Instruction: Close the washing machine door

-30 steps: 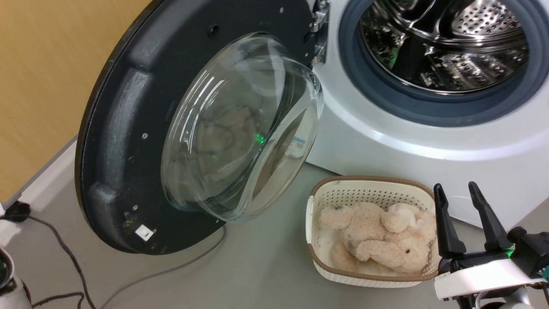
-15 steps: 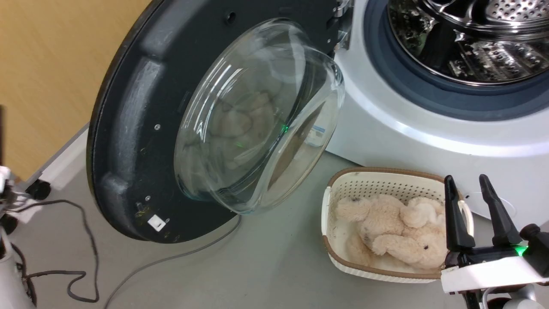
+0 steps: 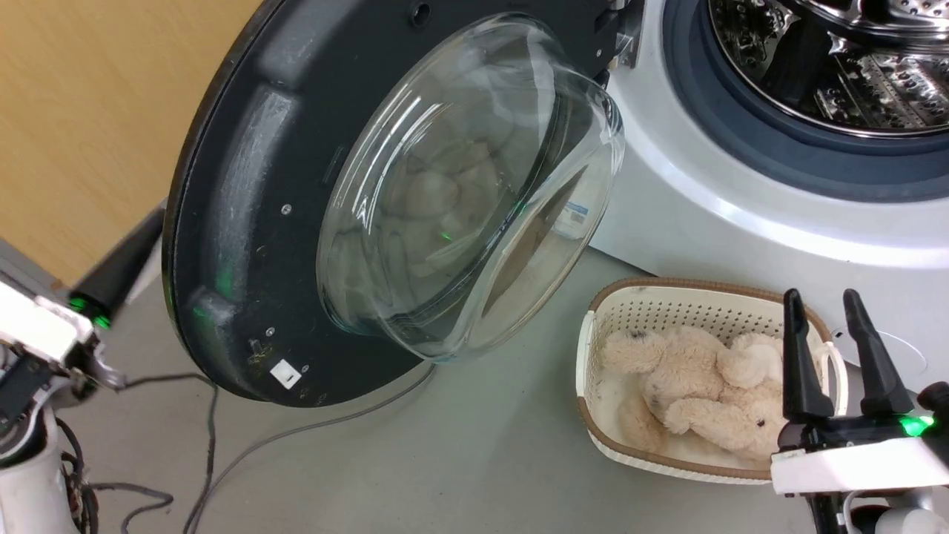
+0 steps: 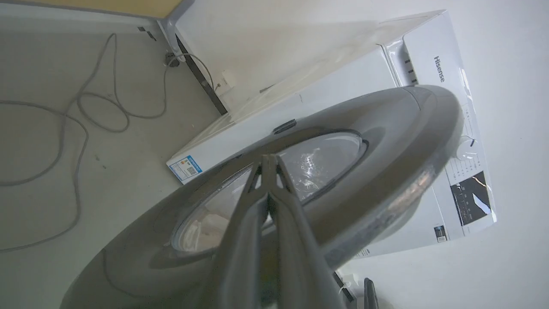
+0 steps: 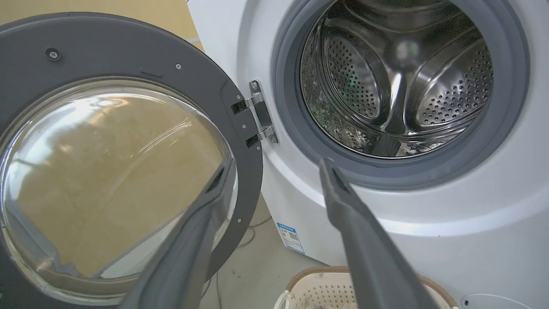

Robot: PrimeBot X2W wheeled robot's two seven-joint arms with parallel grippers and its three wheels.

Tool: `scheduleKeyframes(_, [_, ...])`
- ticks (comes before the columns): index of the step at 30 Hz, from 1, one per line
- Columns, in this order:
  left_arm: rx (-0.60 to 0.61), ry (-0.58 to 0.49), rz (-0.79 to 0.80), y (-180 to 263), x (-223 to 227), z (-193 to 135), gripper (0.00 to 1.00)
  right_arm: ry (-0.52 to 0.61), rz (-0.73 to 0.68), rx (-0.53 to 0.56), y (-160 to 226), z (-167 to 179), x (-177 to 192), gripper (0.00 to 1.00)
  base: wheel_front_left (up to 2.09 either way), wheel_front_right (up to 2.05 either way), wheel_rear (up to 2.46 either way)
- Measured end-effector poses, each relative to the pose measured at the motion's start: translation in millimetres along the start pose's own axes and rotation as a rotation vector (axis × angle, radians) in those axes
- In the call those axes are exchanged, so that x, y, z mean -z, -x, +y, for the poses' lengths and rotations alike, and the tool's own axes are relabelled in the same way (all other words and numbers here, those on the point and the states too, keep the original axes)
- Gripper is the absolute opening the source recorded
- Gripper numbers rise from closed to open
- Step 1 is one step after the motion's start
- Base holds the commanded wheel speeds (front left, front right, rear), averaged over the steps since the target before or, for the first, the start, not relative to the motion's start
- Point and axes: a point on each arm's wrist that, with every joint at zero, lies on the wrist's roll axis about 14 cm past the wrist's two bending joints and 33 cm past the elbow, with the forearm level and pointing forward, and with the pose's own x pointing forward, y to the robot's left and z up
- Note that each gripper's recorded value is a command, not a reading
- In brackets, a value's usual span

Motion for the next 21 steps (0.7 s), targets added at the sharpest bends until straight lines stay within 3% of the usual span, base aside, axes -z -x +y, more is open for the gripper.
scheduleKeyframes(14, [0.164,0.06,0.258,20,55,-29,0.0,-0.042,-0.043,0.027,-3,-8,-7,1.0,0.0,0.0,0.0])
scheduleKeyframes(21, [0.27,0.074,0.406,23,107,-55,0.0,-0.013,-0.103,0.094,13,-28,-34,1.0,0.0,0.0,0.0])
